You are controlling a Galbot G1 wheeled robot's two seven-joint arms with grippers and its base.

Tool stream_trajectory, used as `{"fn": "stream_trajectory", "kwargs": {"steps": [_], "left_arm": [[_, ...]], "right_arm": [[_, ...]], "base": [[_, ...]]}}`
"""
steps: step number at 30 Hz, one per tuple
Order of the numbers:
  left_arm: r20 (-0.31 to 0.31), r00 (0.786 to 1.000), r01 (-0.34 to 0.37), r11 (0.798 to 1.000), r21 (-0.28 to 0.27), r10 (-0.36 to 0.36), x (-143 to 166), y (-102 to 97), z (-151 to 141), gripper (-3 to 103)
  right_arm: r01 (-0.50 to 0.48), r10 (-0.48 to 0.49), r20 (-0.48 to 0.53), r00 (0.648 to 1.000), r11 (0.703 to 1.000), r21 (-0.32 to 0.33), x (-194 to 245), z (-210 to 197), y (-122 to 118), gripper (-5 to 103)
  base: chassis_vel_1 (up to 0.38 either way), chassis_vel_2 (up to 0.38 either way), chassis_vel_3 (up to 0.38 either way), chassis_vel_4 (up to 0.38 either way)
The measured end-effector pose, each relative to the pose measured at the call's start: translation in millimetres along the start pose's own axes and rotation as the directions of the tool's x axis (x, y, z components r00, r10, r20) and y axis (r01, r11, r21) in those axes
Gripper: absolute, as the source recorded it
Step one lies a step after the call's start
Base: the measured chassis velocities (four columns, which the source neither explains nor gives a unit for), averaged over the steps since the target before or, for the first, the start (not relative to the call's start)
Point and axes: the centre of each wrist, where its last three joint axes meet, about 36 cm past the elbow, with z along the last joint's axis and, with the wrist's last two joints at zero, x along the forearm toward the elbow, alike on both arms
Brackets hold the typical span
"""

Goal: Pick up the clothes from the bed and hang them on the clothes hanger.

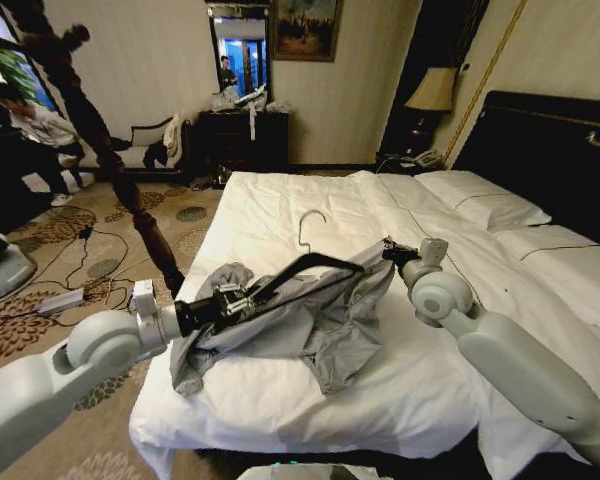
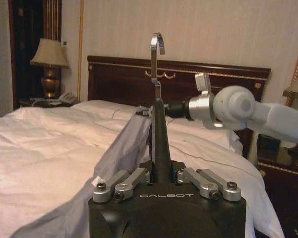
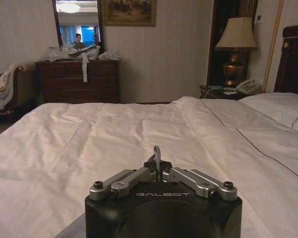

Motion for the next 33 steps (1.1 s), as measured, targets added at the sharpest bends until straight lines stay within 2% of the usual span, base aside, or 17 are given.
{"fn": "stream_trajectory", "kwargs": {"steps": [8, 15, 22, 30, 33], "left_arm": [[-0.022, 0.999, 0.035, 0.999, 0.018, -0.034, -9.5, 4.6, 25.2, 18], [0.018, 0.996, 0.089, 0.995, 0.054, -0.09, -23.1, 8.1, 35.9, 18], [-0.024, 0.996, 0.09, 0.992, 0.091, -0.089, -31.1, 11.7, 60.6, 18], [-0.025, 0.998, 0.062, 0.991, 0.116, -0.059, -42.7, 12.1, 65.1, 18], [-0.008, 0.999, 0.053, 0.988, 0.148, -0.053, -53.2, 13.5, 69.1, 18]], "right_arm": [[0.052, -0.052, 0.014, 0.999, 0.999, -0.009, 14.9, -9.8, 13.8, 0], [0.137, -0.137, 0.004, 0.991, 0.99, -0.029, 22.3, -15.7, 31.9, 0], [0.189, -0.19, -0.004, 0.982, 0.981, -0.037, 32.2, -16.8, 42.0, 0], [0.251, -0.253, -0.024, 0.967, 0.964, -0.087, 46.8, -24.3, 52.2, 0], [0.275, -0.281, -0.037, 0.959, 0.954, -0.116, 54.7, -27.5, 56.9, 0]], "base": [[0.0, 0.0, 0.0, 0.0], [0.0, 0.0, 0.0, 0.0], [0.0, 0.0, 0.0, 0.0], [0.0, 0.0, 0.0, 0.0], [0.0, 0.0, 0.0, 0.0]]}}
